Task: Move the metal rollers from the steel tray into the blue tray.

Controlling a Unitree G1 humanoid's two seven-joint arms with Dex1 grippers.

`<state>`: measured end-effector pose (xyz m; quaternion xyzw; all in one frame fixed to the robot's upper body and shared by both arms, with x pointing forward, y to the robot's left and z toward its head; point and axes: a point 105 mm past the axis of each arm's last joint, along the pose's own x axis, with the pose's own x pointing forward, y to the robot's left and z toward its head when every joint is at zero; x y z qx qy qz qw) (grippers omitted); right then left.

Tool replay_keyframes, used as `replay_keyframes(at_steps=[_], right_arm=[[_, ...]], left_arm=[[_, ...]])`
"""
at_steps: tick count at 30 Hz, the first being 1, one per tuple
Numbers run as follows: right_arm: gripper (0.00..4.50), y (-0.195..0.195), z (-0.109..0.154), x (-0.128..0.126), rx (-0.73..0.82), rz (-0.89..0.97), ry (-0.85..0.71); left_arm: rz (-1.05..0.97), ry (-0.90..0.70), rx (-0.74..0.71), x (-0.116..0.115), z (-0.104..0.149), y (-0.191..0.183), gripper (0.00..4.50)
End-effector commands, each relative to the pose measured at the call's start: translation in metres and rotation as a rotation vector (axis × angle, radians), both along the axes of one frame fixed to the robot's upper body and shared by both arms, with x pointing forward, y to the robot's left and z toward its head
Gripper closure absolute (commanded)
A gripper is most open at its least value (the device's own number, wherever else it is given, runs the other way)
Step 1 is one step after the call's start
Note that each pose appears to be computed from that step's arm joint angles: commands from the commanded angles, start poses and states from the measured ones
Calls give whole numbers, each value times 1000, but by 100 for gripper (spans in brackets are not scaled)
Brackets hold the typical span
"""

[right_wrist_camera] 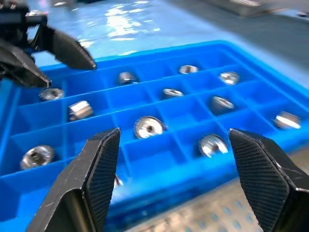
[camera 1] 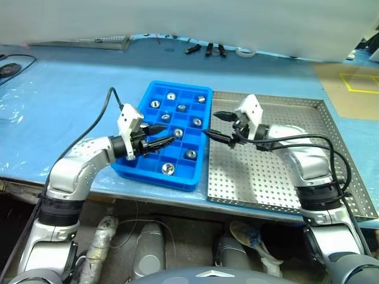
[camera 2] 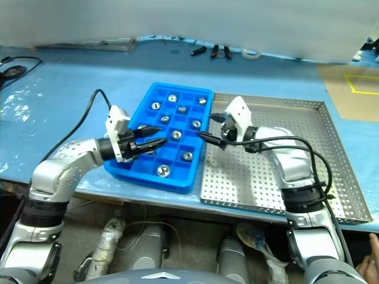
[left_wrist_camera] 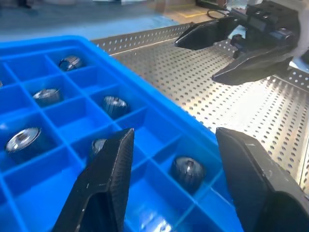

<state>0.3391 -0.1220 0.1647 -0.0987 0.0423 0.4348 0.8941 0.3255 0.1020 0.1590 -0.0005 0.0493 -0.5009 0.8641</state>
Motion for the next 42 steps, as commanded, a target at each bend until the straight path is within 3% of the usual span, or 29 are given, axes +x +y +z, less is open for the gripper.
replay_keyframes(at_steps=[1,6,15,42], right_arm=[[72,-20,11,-8,61,-102,-40],[72,-50,-9,-15,73,-289,-15],[72,-63,-20,-24,111,-394,-3],[72,-54,-16,-14,118,-372,-27]], left_arm=[[-18,-59,-7,12,4,-10,167],[-39,-60,-15,29,-4,-24,167],[-128,-46,-6,38,-18,-44,167],[-113,-30,-11,31,-19,-35,167]])
